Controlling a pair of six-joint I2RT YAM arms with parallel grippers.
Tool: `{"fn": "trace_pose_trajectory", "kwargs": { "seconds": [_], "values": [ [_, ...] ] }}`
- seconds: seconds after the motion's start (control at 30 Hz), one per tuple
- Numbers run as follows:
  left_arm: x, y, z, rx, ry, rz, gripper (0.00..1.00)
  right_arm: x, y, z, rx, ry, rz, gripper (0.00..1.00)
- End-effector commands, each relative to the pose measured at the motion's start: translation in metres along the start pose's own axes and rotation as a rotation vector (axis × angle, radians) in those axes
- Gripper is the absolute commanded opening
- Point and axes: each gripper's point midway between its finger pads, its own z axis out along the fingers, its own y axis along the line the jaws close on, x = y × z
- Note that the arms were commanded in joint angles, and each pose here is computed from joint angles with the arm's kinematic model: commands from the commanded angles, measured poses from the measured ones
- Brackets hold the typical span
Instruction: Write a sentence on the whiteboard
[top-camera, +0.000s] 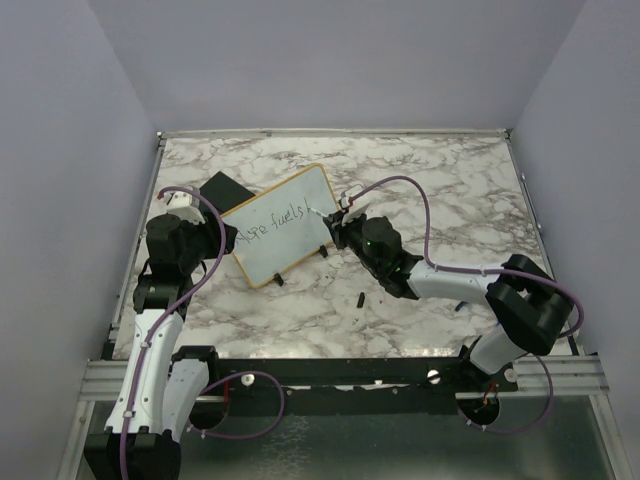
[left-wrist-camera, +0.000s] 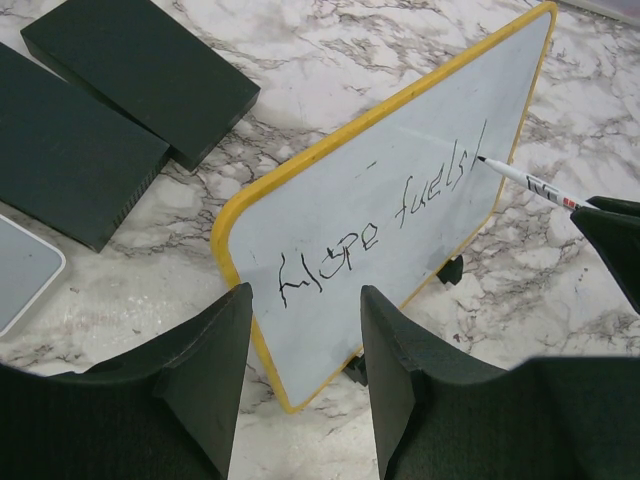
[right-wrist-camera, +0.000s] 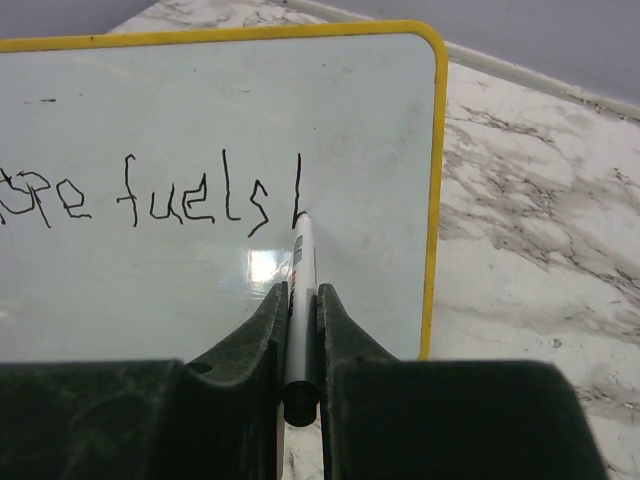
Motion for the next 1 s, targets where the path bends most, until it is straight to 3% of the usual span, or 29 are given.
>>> {"fn": "trace_pose_trajectory", "kwargs": {
  "seconds": [0.0,0.47,0.97],
  "values": [
    [0.001,-0.005,0.000,0.026,-0.008,0.008,0.50,0.013,0.000,-0.005,0.010,0.038,0.004,0.00],
    [0.000,-0.006,-0.001,0.030,-0.011,0.009,0.49,0.018,0.000,-0.009,0.013,0.046,0.010,0.00],
    [0.003,-0.003,0.001,0.019,-0.001,0.001,0.50,-0.025,-0.005,-0.027,0.019,-0.045,0.040,0.01]
  ]
}}
